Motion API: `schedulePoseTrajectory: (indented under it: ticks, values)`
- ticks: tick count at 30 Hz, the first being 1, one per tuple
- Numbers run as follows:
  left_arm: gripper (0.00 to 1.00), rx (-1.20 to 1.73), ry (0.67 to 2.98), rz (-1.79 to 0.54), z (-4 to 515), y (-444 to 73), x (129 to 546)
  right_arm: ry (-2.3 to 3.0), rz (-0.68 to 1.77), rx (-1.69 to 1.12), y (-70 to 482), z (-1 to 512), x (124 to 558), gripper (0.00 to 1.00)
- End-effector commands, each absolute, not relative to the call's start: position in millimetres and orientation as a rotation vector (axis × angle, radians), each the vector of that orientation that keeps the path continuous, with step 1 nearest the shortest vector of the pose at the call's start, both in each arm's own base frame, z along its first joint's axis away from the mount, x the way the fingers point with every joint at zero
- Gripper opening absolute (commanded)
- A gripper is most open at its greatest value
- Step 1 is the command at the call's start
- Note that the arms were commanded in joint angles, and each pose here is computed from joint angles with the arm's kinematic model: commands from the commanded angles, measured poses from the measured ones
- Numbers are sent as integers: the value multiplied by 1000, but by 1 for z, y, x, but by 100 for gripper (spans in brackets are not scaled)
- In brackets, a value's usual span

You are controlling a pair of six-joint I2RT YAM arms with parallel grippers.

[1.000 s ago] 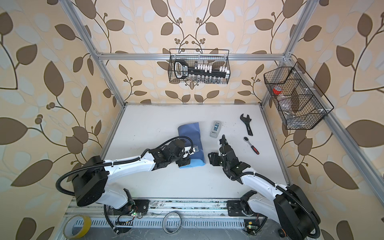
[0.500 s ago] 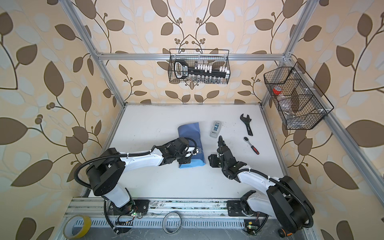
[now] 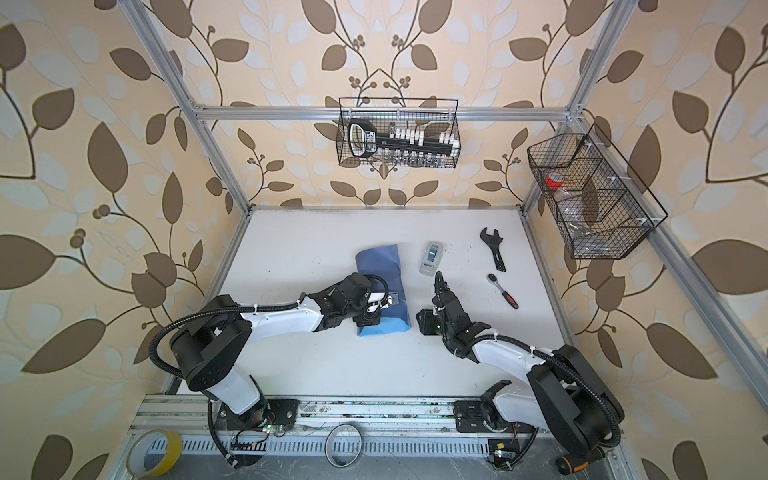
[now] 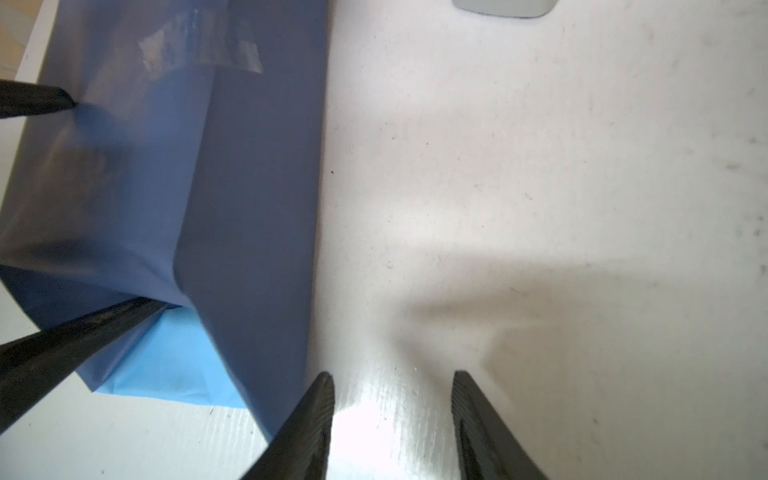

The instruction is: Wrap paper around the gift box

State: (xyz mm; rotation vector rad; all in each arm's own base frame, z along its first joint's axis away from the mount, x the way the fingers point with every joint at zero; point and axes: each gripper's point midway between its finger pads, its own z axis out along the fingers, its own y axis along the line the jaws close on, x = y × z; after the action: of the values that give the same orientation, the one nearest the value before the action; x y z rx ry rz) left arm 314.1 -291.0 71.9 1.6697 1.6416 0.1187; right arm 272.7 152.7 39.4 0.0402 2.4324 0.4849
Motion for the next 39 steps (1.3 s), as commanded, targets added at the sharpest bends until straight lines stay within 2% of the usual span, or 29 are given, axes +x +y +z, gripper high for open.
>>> schedulePoseTrajectory:
  ticks: [1, 14, 39]
  values:
    - [94, 1697, 1568, 100, 80, -290, 310, 2421, 498, 2, 160, 46, 278, 47]
    - [91, 1690, 1618, 91, 79, -292, 313, 2431, 524, -14, 173, 42, 280, 47]
    - [90, 1747, 1670, 220, 55, -283, 311, 2430, 548, -26, 180, 41, 285, 42]
